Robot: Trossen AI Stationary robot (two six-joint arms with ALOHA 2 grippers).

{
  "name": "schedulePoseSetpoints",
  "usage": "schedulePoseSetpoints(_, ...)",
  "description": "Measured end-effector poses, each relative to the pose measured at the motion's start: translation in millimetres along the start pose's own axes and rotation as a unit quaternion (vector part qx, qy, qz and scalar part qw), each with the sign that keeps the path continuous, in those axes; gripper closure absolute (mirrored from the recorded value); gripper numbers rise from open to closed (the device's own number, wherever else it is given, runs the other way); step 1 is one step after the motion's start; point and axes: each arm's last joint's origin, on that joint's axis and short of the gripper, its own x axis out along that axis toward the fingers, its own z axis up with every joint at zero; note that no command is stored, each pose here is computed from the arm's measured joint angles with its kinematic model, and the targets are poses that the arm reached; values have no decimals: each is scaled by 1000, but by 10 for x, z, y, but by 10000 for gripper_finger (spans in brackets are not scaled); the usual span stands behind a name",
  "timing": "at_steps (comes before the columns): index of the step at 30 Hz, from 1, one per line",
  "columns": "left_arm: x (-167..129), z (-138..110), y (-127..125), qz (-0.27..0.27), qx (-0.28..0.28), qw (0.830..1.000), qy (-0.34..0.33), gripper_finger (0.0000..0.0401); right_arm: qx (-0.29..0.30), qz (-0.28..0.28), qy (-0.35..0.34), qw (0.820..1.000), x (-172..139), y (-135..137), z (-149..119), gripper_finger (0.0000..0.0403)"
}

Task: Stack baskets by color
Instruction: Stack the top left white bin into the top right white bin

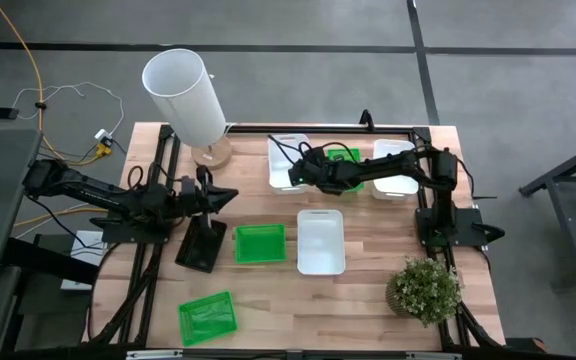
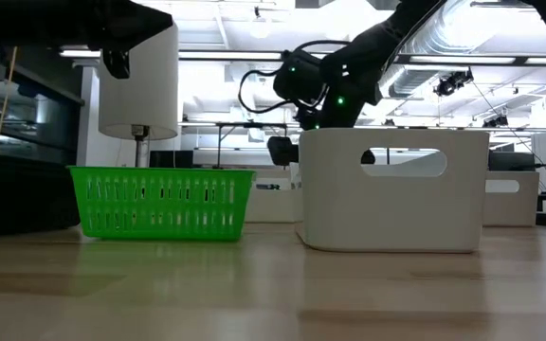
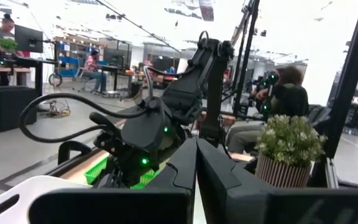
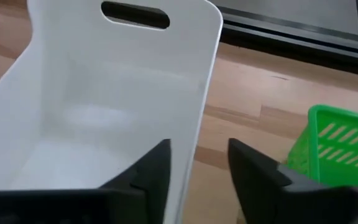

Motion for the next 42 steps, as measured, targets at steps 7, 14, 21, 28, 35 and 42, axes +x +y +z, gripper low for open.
schedulePoseSetpoints(7, 0, 4, 0, 1, -7, 1000, -2, 400, -10, 5, 5, 1000, 0, 3, -2, 386)
schedulePoseSetpoints(14, 0, 4, 0, 1, -6, 1000, -2, 401, -26, 4, 1, 1000, -17, 16, -15, 400)
schedulePoseSetpoints(21, 0, 3, 1, 1, -7, 1000, -2, 401, -52, 6, -17, 998, -131, 6, 69, 402)
schedulePoseSetpoints(28, 0, -4, 1, 2, -6, 1000, 2, 401, -88, 28, -70, 993, -630, 1, 277, 402)
schedulePoseSetpoints(35, 1, -10, 1, 2, -4, 1000, 5, 401, -81, 63, -109, 989, -1168, -401, 181, 403)
schedulePoseSetpoints(42, 1, -9, 3, 3, -4, 1000, 5, 401, 8, 139, -170, 976, -1547, -1071, -26, 403)
